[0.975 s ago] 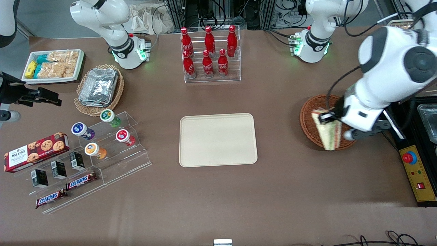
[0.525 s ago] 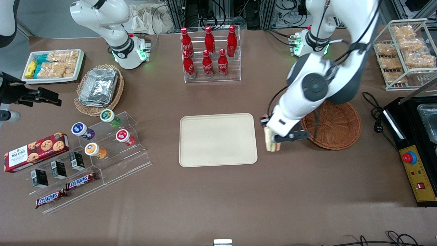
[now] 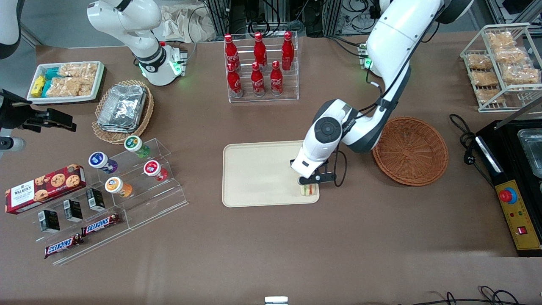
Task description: Place sandwich from basket to tray
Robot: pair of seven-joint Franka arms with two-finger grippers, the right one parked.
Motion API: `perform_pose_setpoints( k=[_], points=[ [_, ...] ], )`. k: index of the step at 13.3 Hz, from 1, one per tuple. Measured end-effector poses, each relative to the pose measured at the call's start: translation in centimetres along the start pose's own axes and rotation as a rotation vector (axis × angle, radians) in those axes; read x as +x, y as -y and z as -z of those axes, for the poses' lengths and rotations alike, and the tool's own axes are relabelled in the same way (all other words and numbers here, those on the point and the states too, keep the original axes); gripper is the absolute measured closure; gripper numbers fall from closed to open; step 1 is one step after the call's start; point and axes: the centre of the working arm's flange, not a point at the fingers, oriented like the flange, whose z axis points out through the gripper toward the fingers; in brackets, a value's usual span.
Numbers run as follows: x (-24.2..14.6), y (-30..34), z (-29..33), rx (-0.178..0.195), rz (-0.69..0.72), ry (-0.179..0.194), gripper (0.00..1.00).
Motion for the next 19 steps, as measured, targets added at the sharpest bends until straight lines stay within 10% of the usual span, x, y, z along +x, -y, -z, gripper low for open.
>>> perform_pose_setpoints(
  k=[5, 12, 15, 19],
  points=[
    [0.3, 0.0, -1.8, 0.003, -0.02, -0.02, 0.7],
    [2.8, 0.6, 5.3, 0.043, 0.049, -0.043, 0.0],
    [6.1, 6.2, 16.9, 0.103, 0.088, -0.077, 0.0],
    [7.6, 19.7, 28.6, 0.1, -0.022, -0.005, 0.0]
  ],
)
